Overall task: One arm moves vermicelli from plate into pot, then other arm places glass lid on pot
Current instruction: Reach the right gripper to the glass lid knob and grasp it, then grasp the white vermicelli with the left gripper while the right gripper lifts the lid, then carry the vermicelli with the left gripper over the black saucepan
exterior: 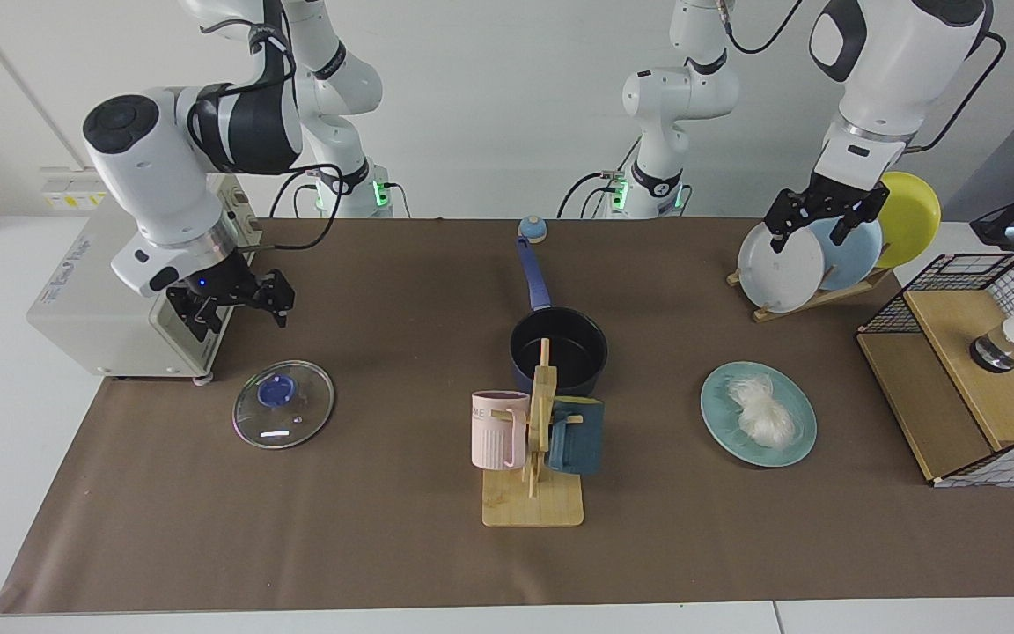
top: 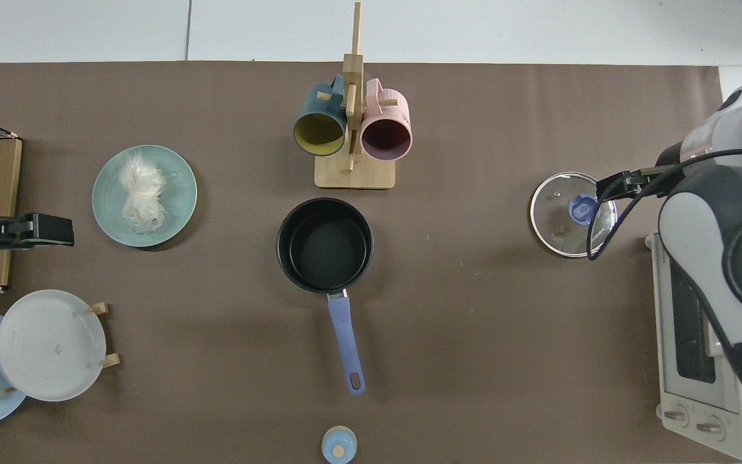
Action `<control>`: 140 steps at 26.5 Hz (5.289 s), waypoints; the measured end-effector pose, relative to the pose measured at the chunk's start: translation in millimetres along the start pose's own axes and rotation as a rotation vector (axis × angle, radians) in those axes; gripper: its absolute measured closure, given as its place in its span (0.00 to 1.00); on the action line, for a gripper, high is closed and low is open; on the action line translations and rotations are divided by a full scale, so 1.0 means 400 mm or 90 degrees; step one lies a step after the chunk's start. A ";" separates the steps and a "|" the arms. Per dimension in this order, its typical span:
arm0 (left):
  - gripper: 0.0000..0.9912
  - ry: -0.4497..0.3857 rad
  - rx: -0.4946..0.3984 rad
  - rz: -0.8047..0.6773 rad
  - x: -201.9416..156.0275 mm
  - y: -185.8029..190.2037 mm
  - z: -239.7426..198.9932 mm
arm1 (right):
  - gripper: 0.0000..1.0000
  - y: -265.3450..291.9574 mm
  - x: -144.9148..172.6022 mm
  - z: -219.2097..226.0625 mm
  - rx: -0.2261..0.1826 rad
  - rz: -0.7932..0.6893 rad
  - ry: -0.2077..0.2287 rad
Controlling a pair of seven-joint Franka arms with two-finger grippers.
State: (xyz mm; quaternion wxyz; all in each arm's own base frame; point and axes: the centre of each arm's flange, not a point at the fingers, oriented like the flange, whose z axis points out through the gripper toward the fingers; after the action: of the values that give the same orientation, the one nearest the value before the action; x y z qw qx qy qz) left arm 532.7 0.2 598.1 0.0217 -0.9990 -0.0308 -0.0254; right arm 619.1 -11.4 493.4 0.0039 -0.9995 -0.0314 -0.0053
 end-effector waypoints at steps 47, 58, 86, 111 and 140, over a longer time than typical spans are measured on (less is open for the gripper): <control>0.00 0.001 -0.019 0.009 -0.002 0.033 -0.005 | 0.01 0.027 0.056 0.445 -0.009 -0.045 -0.035; 0.00 0.002 -0.019 0.010 -0.001 0.032 -0.006 | 0.15 0.029 0.050 0.454 -0.021 -0.054 -0.042; 0.00 0.045 -0.083 -0.084 0.290 -0.013 0.529 | 0.56 0.018 0.078 0.331 -0.038 -0.067 -0.007; 0.36 0.005 -0.084 -0.159 0.310 0.018 0.723 | 0.56 -0.029 -0.052 -0.082 -0.013 -0.087 0.018; 0.58 -0.090 -0.135 -0.195 0.165 0.437 0.294 | 0.56 -0.052 -0.248 -0.151 -0.007 -0.089 0.003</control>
State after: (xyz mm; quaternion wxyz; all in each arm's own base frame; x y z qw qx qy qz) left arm 615.3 -164.8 477.1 -0.0898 -0.9786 -0.1811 0.0385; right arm 518.2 2.7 553.0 -0.0020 -0.9948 -0.1013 -0.0080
